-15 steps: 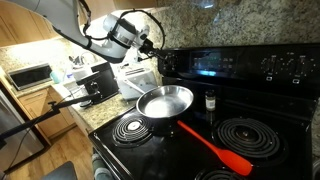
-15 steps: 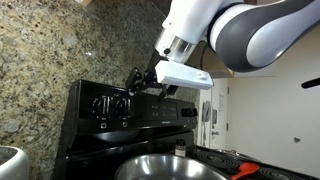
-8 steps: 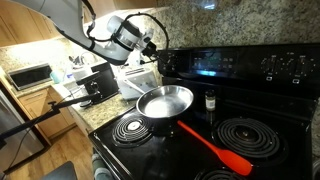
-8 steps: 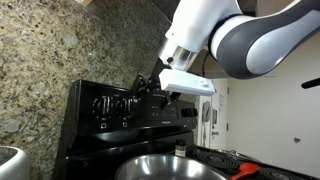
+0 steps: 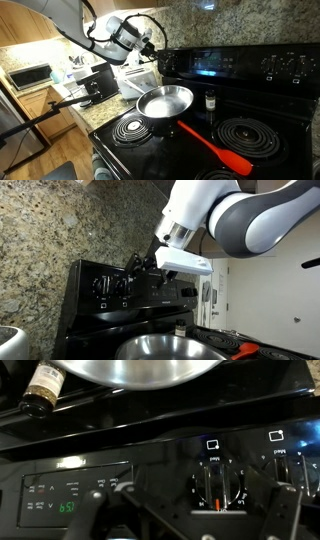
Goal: Turn the second knob from the left
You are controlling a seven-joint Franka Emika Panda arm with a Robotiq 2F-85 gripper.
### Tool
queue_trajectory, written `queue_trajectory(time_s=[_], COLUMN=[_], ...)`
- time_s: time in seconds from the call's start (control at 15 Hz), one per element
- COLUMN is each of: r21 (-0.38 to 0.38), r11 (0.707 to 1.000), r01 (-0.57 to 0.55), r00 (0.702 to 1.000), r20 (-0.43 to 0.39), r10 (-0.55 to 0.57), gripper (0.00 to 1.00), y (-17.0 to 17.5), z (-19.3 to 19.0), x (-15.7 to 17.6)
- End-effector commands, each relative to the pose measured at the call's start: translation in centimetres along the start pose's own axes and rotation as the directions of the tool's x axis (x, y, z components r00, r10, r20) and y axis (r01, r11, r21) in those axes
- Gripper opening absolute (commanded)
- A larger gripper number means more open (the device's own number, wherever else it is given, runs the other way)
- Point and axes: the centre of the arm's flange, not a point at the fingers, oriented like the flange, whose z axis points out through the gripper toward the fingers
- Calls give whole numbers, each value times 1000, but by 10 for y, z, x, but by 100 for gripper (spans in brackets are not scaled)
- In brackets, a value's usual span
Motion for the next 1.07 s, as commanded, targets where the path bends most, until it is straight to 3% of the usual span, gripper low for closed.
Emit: queue_trajectory(time_s=[0.0,0.87,1.0], r21=[-8,-3,-2], r11=[1000,999,999], r01=[19,34,36], r00=[999,998,998], r20=[-47,-57,-60], r10=[-19,-34,-36], gripper=[100,100,87], y=[-1,-8,-10], z=[8,44,46], x=[13,17,17])
